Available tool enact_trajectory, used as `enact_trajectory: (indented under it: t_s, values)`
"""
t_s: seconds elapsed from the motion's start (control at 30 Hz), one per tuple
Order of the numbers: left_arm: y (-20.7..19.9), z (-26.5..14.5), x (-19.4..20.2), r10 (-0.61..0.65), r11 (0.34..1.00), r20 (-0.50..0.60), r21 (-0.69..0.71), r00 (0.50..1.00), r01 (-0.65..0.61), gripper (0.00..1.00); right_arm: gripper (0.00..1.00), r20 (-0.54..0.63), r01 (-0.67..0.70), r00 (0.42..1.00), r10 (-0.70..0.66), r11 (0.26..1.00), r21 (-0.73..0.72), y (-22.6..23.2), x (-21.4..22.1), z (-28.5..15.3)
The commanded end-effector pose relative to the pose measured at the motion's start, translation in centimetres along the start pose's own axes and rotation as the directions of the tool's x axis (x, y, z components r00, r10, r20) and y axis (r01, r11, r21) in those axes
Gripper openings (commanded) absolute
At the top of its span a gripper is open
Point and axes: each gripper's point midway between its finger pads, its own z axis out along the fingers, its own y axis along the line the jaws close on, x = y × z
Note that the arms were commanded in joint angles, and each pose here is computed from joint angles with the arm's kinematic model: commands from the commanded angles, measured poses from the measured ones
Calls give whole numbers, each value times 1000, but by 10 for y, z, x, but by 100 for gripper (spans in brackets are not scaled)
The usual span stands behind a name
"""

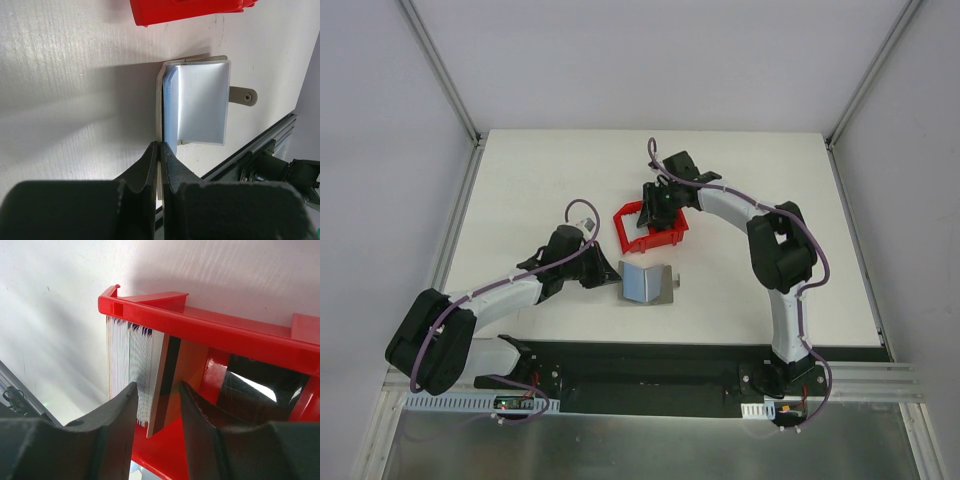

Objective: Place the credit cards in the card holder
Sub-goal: Pick up the credit card from the storage box.

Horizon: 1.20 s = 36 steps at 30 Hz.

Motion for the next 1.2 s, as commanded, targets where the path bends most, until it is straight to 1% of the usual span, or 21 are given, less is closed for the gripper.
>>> enact_trajectory:
  t_s: [0.0, 0.2, 0.33, 0.77, 0.87, 1.0, 1.03, 1.17]
  values:
    - [-14, 0, -1, 31, 999, -16, 39, 999, -30, 0, 41, 94, 64, 994, -57, 996, -70, 33, -28, -32]
    - [-15, 0, -1, 29, 999, -17, 40, 999, -28, 0, 38, 104, 65, 993, -57, 996, -69, 35, -31, -35]
    - [-14, 0, 0, 30, 999, -19, 40, 999, -29, 0, 35, 106, 63, 993, -56, 996, -65, 34, -31, -36]
    - [-14, 1, 0, 28, 999, -24, 37, 999, -27, 0, 18, 130, 62, 990, -57, 997, -36, 32, -36, -46]
    - [-14, 2, 0, 29, 999, -27, 38, 999, -28, 0, 11, 138, 62, 989, -62, 998, 0, 26, -37, -49]
    - [-12, 2, 1, 28, 999, -30, 34, 999, -27, 0, 2, 151, 69, 985, -82, 994, 89, 13, -43, -53]
    - [-12, 2, 2, 27, 999, -33, 33, 999, -26, 0, 0, 157, 71, 984, -87, 992, 102, 11, -46, -55]
    - [-12, 1, 1, 28, 999, -24, 35, 999, -27, 0, 0, 198, 89, 973, -119, 984, 154, 9, -56, -67]
